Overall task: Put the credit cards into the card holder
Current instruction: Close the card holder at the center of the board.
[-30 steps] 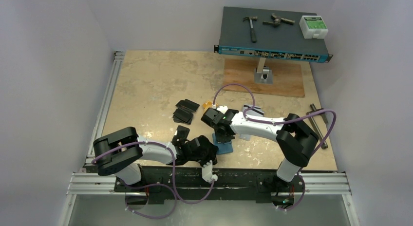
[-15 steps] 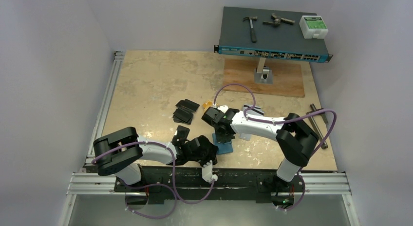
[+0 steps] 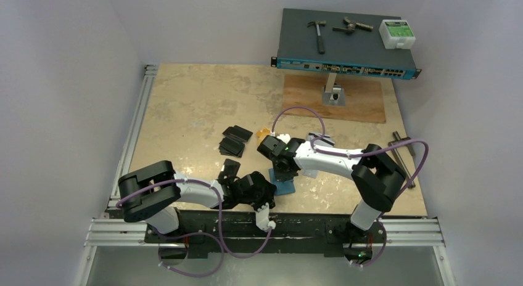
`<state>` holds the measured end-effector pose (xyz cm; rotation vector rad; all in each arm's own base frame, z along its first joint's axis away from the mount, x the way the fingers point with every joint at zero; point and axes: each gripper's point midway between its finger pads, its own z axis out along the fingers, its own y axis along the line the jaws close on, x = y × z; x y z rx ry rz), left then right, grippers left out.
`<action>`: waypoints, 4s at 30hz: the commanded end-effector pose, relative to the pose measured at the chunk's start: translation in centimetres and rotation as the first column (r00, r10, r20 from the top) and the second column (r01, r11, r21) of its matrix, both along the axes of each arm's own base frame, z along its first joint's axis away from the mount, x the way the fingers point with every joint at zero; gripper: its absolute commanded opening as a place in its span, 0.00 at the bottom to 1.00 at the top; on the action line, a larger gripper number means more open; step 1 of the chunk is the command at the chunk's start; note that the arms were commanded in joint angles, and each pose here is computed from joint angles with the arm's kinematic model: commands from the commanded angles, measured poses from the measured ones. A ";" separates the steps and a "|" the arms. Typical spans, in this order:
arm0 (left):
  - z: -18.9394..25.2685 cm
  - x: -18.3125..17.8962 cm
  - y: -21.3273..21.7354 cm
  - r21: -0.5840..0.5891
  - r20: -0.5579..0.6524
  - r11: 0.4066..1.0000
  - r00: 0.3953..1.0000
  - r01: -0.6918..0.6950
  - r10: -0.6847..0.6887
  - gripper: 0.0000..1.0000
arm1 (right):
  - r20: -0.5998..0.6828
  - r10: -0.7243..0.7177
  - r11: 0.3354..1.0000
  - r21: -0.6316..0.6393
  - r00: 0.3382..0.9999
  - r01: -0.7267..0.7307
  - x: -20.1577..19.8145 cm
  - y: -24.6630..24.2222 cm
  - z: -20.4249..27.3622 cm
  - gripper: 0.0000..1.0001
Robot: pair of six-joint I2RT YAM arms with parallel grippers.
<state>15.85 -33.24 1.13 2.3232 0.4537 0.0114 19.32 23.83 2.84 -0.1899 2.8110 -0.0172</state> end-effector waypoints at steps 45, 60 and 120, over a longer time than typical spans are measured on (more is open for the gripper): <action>-6.1 -3.3 5.8 0.277 -0.175 0.961 0.983 0.003 0.047 0.00 | -0.277 0.156 0.984 -0.038 0.948 -0.173 -4.1 0.9 -10.7 0.00; -6.6 -3.5 6.3 0.309 -0.193 0.951 0.979 -0.001 0.064 0.00 | -0.325 0.177 0.958 -0.160 0.929 -0.238 -7.8 0.9 -14.8 0.00; -4.8 -1.5 6.3 0.275 -0.097 0.958 0.989 -0.079 0.109 0.00 | 0.026 0.138 0.976 0.164 0.990 -0.141 0.5 2.6 5.0 0.46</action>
